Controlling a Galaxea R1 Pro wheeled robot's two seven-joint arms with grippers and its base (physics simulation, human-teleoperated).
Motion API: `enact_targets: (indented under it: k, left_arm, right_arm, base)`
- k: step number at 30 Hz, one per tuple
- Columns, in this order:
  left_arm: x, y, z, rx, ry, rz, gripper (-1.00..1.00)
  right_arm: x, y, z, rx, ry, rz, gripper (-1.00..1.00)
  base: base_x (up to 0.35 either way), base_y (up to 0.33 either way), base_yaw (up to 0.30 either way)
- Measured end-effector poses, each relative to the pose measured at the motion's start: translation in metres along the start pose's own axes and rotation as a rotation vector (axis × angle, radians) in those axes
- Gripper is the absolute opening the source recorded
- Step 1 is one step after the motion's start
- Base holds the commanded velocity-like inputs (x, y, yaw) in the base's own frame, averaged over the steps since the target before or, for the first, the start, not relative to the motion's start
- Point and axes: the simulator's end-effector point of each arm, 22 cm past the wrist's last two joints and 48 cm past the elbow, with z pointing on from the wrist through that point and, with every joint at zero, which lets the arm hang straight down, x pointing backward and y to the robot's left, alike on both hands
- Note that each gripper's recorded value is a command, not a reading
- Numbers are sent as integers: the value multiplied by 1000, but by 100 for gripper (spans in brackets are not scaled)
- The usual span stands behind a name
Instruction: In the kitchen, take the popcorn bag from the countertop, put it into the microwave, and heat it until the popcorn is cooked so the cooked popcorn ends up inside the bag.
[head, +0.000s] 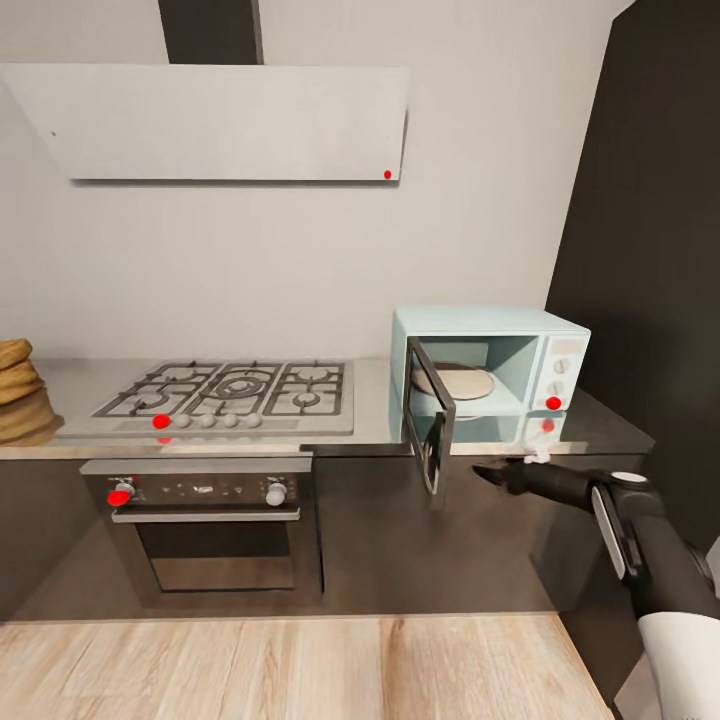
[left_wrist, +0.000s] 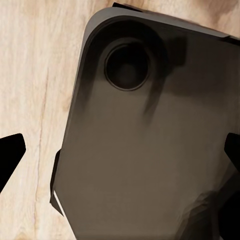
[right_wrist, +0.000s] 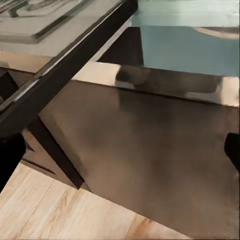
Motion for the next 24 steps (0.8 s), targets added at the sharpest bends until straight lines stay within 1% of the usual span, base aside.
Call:
enact_targets:
  k: [3, 7, 10, 11, 14, 16, 17, 18, 19, 20, 21, 22, 24]
  left_arm:
    - [0, 0, 0, 0, 0, 0, 100]
    - [0, 0, 0, 0, 0, 0, 100]
    - [0, 0, 0, 0, 0, 0, 100]
    - [0, 0, 0, 0, 0, 0, 100]
    - [0, -1, 0, 2, 0, 0, 100]
    - [0, -1, 0, 1, 1, -1, 100]
    - [0, -2, 0, 1, 1, -1, 100]
    - [0, -2, 0, 2, 1, -1, 100]
    - [1, -3, 0, 2, 1, -1, 100]
    - [1, -3, 0, 3, 1, -1, 100]
    - [1, -4, 0, 4, 2, -1, 100]
    - [1, -4, 0, 4, 2, -1, 100]
    - [1, -4, 0, 4, 2, -1, 100]
  right_arm:
    - [0, -25, -3, 100, -6, 14, 100]
    - [14, -35, 1, 137, 17, 38, 100]
    - [58, -44, 13, 140, 99, 103, 100]
    - [93, -50, 18, 150, 158, 143, 100]
    - [163, -62, 24, 186, 258, 211, 100]
    - [225, -67, 22, 227, 354, 256, 100]
    - [247, -67, 20, 237, 391, 267, 100]
    - [280, -64, 15, 247, 446, 273, 100]
    - [307, -59, 10, 251, 488, 277, 100]
    - [345, -53, 2, 267, 540, 270, 100]
    - [373, -46, -5, 279, 577, 265, 100]
    - [397, -40, -11, 303, 592, 239, 100]
    - [413, -42, -16, 360, 585, 179, 100]
  base:
    - [0, 0, 0]
    - [0, 0, 0]
    - [0, 0, 0]
    - [0, 0, 0]
    - [0, 0, 0]
    - [0, 0, 0]
    - [0, 0, 0]
    - [0, 0, 0]
    - [0, 0, 0]
    - [0, 0, 0]
    - [0, 0, 0]
    - [0, 0, 0]
    - [0, 0, 0]
